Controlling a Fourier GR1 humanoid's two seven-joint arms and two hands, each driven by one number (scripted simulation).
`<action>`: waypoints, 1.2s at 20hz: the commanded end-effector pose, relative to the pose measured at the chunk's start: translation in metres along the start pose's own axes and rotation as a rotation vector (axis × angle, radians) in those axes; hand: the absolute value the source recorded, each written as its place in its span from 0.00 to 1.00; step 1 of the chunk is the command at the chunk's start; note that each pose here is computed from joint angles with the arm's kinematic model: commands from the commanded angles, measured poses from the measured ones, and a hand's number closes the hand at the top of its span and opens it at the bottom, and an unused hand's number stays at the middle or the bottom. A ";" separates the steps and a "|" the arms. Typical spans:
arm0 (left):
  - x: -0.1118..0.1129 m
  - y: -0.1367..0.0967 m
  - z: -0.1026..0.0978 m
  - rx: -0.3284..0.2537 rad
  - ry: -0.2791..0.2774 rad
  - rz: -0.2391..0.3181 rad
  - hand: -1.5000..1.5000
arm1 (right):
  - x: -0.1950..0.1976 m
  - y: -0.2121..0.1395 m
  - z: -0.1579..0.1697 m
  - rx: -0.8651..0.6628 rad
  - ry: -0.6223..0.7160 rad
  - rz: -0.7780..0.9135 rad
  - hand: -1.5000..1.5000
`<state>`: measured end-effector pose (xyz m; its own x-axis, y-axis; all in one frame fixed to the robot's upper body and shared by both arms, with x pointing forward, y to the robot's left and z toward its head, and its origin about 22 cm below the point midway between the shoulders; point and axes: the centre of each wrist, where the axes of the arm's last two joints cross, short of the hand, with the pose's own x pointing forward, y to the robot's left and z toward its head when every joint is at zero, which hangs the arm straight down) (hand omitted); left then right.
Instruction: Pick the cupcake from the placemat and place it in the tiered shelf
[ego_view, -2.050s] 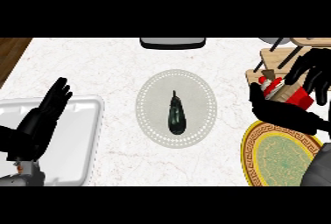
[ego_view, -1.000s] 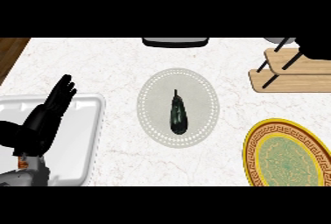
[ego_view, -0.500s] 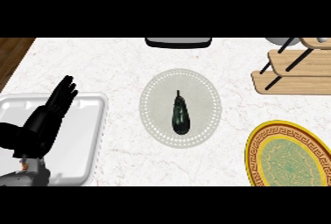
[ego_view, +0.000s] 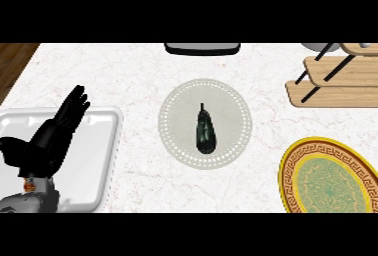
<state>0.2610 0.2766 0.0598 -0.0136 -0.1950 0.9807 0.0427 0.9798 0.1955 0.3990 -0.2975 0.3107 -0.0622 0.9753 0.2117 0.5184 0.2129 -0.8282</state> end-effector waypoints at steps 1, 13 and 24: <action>0.000 -0.001 0.000 -0.013 0.010 0.007 0.50 | -0.002 0.016 -0.010 0.162 -0.060 0.040 1.00; 0.002 -0.001 0.002 0.015 0.005 -0.003 0.50 | -0.040 0.061 0.021 0.285 0.042 0.085 1.00; 0.004 -0.002 0.002 0.010 0.014 -0.004 0.50 | -0.104 0.022 0.023 0.386 0.207 0.769 0.00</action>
<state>0.2598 0.2757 0.0627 -0.0090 -0.1929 0.9812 0.0355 0.9805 0.1931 0.4013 -0.3831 0.2556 0.3051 0.9380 -0.1645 0.2288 -0.2399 -0.9435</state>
